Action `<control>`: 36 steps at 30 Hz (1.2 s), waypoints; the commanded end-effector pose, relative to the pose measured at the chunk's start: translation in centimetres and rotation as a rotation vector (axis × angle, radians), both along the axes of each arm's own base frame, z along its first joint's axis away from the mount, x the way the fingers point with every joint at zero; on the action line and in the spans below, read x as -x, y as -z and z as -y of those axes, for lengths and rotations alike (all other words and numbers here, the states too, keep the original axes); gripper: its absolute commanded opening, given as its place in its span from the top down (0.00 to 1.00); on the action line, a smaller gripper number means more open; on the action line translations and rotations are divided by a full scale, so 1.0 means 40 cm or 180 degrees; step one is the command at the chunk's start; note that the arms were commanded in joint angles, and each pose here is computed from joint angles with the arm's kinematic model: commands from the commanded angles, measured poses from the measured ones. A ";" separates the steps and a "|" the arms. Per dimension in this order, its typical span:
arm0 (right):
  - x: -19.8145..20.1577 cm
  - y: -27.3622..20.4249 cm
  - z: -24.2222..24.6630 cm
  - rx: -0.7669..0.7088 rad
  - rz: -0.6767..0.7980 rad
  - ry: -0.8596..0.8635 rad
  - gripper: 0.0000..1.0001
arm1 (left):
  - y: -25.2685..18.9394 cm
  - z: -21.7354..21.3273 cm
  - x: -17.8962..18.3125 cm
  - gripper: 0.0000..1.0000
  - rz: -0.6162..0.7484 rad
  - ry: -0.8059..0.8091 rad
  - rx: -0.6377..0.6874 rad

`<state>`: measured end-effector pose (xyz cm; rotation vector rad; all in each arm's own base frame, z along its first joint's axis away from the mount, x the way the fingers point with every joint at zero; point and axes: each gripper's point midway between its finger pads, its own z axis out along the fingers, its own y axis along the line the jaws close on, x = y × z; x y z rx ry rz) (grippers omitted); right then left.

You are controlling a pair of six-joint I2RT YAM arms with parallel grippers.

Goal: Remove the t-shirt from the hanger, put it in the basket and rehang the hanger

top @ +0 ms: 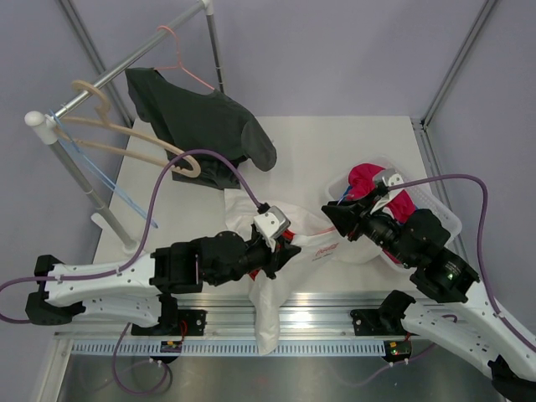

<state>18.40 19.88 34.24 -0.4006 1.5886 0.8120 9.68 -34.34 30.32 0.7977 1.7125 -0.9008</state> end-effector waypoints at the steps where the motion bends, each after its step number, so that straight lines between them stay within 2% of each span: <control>1: -0.029 -0.024 0.021 -0.0141 0.0017 0.0262 1.00 | -0.166 -0.004 -0.006 0.85 0.0038 -0.0084 0.0783; 2: -0.033 -0.027 0.028 -0.0130 0.0027 0.0311 1.00 | -0.159 -0.003 0.001 0.61 0.0045 -0.0024 0.0724; 3: -0.037 -0.059 0.051 -0.0117 0.0102 0.0437 1.00 | -0.148 -0.008 0.012 0.23 0.0014 0.0047 0.0607; 5: -0.041 -0.059 0.062 -0.0062 0.0105 0.0507 1.00 | -0.136 -0.014 0.016 0.11 0.0012 0.0073 0.0518; 7: -0.044 -0.084 0.083 -0.0050 0.0130 0.0625 1.00 | -0.129 -0.032 0.014 0.05 0.0015 0.0050 0.0450; 11: -0.028 -0.104 0.070 0.0040 0.0065 0.0473 1.00 | -0.106 -0.068 0.029 0.02 0.0037 0.0140 0.0324; 16: -0.023 -0.112 0.068 0.0014 0.0055 0.0439 1.00 | -0.085 -0.098 0.040 0.10 -0.0008 0.0185 0.0223; 18: -0.018 -0.121 0.073 -0.0005 0.0065 0.0439 1.00 | -0.078 -0.109 0.043 0.18 -0.0018 0.0194 0.0201; 19: -0.014 -0.128 0.076 -0.0020 0.0083 0.0434 1.00 | -0.076 -0.120 0.045 0.29 -0.0017 0.0198 0.0215; 20: -0.013 -0.128 0.076 -0.0020 0.0084 0.0429 1.00 | -0.084 -0.126 0.046 0.29 -0.0006 0.0200 0.0251; 22: -0.013 -0.132 0.078 0.0006 0.0099 0.0434 1.00 | -0.085 -0.142 0.048 0.51 -0.0008 0.0198 0.0294; 23: -0.017 -0.131 0.079 0.0036 0.0093 0.0458 1.00 | -0.088 -0.148 0.047 0.75 -0.0015 0.0177 0.0315; 25: -0.029 -0.129 0.091 0.0086 0.0100 0.0569 1.00 | -0.093 -0.166 0.047 0.95 -0.0039 0.0146 0.0365; 26: -0.034 -0.129 0.094 0.0106 0.0103 0.0608 1.00 | -0.096 -0.173 0.045 1.00 -0.0046 0.0120 0.0381; 36: -0.065 -0.153 0.164 0.0132 0.0151 0.1127 1.00 | -0.086 -0.245 0.030 1.00 -0.0125 -0.0115 0.0397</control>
